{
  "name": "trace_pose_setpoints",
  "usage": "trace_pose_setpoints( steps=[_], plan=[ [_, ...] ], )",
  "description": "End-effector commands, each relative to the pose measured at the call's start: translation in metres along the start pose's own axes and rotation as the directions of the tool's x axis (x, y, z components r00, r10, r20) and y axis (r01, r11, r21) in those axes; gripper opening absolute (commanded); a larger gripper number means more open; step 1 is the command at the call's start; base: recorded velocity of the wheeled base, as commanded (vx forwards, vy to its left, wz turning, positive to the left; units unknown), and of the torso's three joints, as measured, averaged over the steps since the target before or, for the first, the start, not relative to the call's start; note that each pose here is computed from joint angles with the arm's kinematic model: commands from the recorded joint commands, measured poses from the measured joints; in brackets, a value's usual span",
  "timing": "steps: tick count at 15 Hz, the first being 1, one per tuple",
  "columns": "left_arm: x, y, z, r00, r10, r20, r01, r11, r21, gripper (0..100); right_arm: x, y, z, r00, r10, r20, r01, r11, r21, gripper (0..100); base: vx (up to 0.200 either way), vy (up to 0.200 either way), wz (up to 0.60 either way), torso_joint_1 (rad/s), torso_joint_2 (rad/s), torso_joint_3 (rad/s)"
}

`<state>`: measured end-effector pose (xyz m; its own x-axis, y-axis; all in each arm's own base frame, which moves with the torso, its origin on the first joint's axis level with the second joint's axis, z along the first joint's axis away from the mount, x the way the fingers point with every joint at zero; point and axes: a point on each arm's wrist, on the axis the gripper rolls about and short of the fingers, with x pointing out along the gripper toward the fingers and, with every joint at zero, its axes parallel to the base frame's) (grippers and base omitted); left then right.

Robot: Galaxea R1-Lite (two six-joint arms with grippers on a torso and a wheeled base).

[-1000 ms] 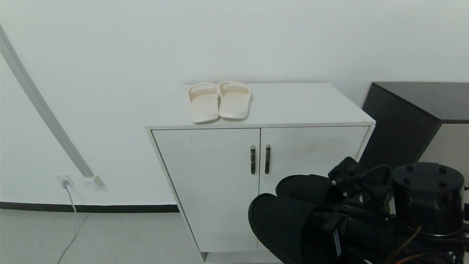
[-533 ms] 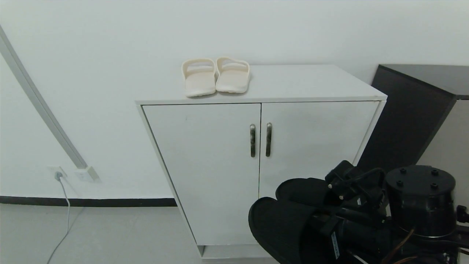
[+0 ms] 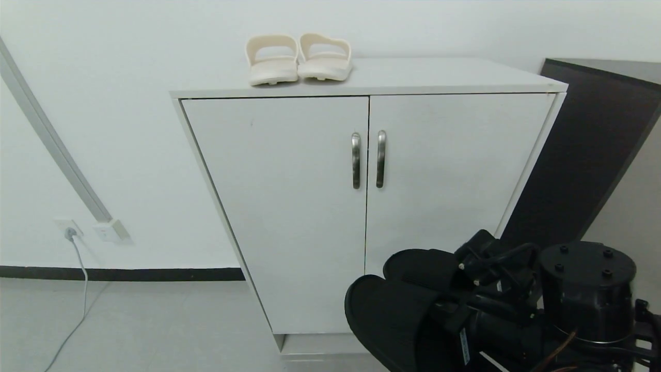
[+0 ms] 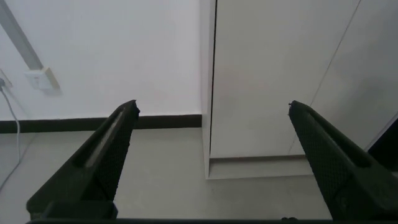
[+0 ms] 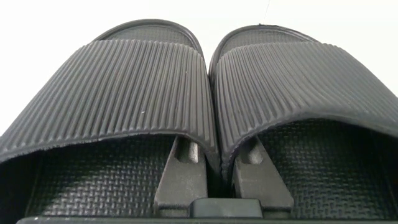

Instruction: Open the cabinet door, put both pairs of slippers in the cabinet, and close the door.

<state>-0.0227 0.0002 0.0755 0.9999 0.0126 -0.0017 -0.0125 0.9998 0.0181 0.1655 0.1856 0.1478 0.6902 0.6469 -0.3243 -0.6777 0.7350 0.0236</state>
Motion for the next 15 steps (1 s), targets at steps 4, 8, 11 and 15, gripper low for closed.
trace_pose_setpoints(
  steps=[4, 8, 11, 15],
  plan=[
    [0.000, 0.000, 0.000, 1.000, -0.005, 0.002, 0.005, 0.999, 0.046, 100, 0.002, 0.001, -0.004, 1.000, 0.003, -0.017, -0.003, 1.000, -0.002, 0, 0.000, 0.000, 0.00, -0.015, 0.34, 0.318],
    [-0.011, 0.001, 0.048, 0.993, -0.003, 0.121, 0.008, 0.999, -0.045, 100, 0.001, 0.000, -0.005, 1.000, 0.003, -0.018, -0.003, 1.000, -0.002, 0, 0.000, 0.000, 0.00, -0.001, 0.04, 0.032],
    [0.004, -0.001, 0.062, 0.996, -0.088, -0.017, 0.087, 0.995, -0.052, 100, 0.000, 0.000, -0.004, 1.000, -0.001, -0.013, 0.001, 1.000, -0.003, 0, 0.000, 0.000, 0.00, 0.000, 0.00, 0.000],
    [0.042, -0.004, 0.083, 0.969, -0.240, -0.061, 0.235, 0.969, -0.083, 100, -0.005, -0.001, -0.003, 1.000, 0.000, 0.003, 0.000, 1.000, 0.001, 0, 0.000, 0.000, 0.00, 0.000, 0.00, 0.000]
  ],
)
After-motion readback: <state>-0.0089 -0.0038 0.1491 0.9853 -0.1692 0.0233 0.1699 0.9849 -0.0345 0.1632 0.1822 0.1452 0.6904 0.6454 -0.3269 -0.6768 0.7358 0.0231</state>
